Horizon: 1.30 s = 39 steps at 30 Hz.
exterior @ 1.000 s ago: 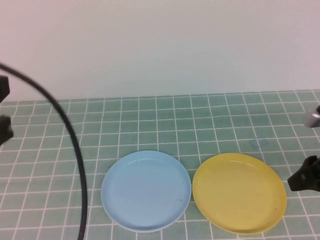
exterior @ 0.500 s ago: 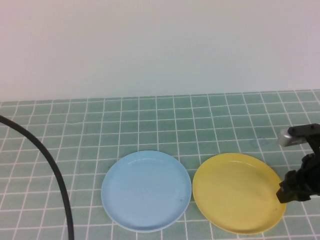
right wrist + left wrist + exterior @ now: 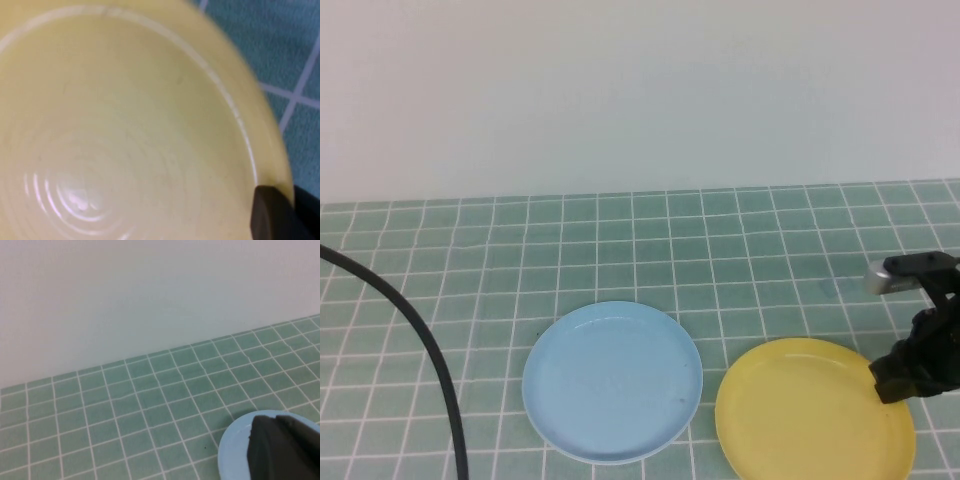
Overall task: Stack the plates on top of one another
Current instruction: Pick up the yellow plate, then place the yellow plate on the blue plate
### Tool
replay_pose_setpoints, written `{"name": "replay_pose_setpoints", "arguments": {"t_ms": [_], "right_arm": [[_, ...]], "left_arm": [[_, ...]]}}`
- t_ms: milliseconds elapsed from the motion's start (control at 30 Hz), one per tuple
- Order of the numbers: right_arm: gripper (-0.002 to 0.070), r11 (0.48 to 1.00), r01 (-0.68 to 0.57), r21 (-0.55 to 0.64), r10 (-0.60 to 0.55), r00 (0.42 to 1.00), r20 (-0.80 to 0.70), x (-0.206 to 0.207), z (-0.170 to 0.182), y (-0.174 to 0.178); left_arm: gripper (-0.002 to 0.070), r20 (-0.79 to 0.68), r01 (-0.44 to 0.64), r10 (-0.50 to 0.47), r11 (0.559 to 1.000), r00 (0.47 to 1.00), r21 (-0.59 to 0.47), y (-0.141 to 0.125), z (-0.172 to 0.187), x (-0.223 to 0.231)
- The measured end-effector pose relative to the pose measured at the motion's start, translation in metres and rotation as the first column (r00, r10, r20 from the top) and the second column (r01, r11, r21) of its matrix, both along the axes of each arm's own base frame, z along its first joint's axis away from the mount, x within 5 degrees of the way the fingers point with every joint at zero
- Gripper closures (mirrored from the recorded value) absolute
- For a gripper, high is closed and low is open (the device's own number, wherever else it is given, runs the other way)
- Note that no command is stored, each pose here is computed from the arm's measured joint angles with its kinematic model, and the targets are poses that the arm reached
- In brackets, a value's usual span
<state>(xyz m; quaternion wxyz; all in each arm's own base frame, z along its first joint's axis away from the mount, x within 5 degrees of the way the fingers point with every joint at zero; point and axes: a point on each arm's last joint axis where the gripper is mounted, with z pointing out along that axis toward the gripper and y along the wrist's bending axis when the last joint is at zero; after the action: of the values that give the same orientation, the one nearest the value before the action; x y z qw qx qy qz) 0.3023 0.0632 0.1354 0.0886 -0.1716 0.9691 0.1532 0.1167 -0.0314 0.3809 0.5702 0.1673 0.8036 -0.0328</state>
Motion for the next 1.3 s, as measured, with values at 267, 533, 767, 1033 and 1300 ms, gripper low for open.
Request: {"name": "replay_pose_setpoints", "arguments": {"t_ms": [267,533,767,1033,1300], "right_arm": [[0.0664,0.999,-0.038,0.014,0.037,0.999,0.026,0.018,0.02,0.004],[0.0664,0.989,-0.07,-0.13,0.073,0.997,0.021,0.04,0.062,-0.007],[0.0664,0.995,-0.038,-0.087,0.055,0.977,0.207,0.055,0.137,0.01],[0.0664,0.968,-0.251,0.026,0.235,0.936,0.262,0.051,0.133,0.122],[0.0664,0.94,-0.341,0.02,0.334,0.929,0.16,0.065,0.071,0.188]], "left_arm": [[0.0675,0.0,0.0,0.0,1.0,1.0,0.0,0.0,0.0,0.0],[0.0676,0.004,-0.08,0.08,0.996,0.997,-0.031,0.006,0.001,0.002],[0.0676,-0.042,-0.14,0.14,0.99,0.989,-0.003,0.011,-0.011,0.004],[0.0676,-0.052,-0.151,0.149,0.988,0.987,-0.031,0.009,-0.028,0.008],[0.0676,-0.044,-0.153,0.151,0.987,0.988,-0.046,0.009,-0.028,0.009]]}}
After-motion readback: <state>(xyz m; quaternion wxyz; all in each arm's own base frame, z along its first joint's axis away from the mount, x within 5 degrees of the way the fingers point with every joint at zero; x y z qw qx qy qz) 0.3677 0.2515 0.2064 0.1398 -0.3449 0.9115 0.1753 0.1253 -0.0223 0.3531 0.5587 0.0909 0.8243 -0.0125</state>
